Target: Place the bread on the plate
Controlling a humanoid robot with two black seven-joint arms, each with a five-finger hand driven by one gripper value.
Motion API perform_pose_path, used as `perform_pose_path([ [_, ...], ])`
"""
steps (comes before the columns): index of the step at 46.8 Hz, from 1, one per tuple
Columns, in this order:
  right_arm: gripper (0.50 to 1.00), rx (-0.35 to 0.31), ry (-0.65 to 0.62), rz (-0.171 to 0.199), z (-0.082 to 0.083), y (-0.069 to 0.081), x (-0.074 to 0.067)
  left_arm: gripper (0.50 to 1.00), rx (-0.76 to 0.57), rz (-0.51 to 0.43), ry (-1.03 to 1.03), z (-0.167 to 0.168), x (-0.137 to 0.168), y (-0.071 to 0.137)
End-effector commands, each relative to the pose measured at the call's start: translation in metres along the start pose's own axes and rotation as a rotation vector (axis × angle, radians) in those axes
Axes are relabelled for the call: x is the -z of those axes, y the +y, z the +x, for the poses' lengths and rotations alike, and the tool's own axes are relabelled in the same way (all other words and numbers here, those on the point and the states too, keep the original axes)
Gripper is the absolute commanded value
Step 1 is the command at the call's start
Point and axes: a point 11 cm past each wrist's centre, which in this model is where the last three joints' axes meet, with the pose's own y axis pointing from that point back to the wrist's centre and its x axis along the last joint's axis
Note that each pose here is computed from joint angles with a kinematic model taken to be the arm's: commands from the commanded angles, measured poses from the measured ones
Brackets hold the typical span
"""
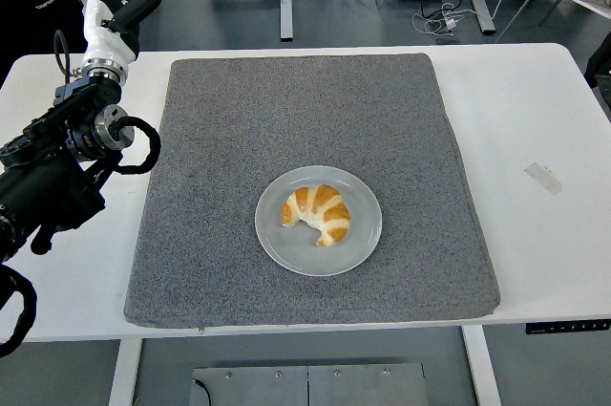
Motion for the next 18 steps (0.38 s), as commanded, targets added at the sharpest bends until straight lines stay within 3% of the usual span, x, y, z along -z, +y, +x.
perform_pose_path([
  [1,1.000,0.000,0.000,0.000,0.0000,0.0000,0.0001,0.974,-0.002,0.034,0.035,0.0005,0.0088,0.0016],
  [18,1.000,0.004,-0.004,0.002,-0.0012,-0.0002,0.0012,0.974,0.012,0.020,0.127,0.0056,0.0078,0.0030],
])
